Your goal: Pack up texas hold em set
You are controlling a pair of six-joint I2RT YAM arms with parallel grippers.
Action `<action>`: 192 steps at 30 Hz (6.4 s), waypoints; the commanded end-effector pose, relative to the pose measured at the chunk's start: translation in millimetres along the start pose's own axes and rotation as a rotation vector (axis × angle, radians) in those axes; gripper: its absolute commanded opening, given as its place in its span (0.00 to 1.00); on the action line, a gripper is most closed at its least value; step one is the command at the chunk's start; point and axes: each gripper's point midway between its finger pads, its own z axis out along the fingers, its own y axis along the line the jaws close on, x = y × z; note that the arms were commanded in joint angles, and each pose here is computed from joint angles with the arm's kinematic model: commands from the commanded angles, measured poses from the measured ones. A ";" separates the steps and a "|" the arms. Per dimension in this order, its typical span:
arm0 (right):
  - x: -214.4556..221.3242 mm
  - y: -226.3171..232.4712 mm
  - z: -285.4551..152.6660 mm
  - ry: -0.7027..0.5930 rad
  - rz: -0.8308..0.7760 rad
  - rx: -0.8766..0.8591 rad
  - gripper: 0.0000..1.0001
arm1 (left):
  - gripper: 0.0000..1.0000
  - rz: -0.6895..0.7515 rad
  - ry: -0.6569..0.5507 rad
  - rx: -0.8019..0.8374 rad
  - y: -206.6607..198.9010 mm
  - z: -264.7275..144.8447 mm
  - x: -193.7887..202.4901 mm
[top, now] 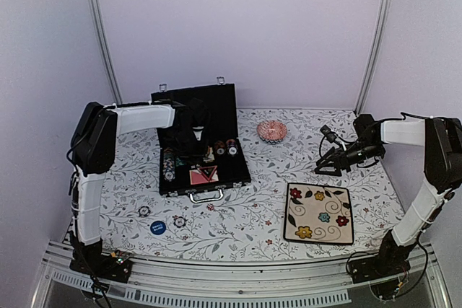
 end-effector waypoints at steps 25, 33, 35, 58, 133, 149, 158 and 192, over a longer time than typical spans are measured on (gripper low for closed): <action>-5.8 1.2 0.3 -0.004 -0.017 -0.009 0.80 | 0.24 0.020 -0.034 -0.026 -4.8 -7.9 -9.0; -6.8 2.5 0.3 -0.006 -0.021 -0.011 0.80 | 0.24 0.036 -0.092 -0.025 -10.9 -31.8 -15.4; -7.0 2.3 0.0 -0.007 -0.022 -0.010 0.80 | 0.24 0.044 -0.107 -0.030 -11.9 -40.7 -15.4; -9.3 4.9 1.3 -0.003 -0.031 -0.012 0.81 | 0.31 0.376 0.043 0.173 -86.2 -75.1 130.1; -6.5 3.2 1.7 0.012 -0.035 0.003 0.82 | 0.14 0.191 -0.065 0.001 -56.3 -37.7 -9.2; -4.4 1.3 2.9 0.019 -0.031 0.005 0.82 | 0.14 0.130 -0.059 -0.055 -23.8 -14.3 -15.8; -3.5 0.8 3.3 0.021 -0.029 0.005 0.82 | 0.14 0.120 -0.018 -0.076 -9.9 0.4 -11.9; -1.2 -0.6 4.3 0.029 -0.023 0.006 0.83 | 0.26 0.121 -0.061 -0.111 -0.3 -40.1 -9.2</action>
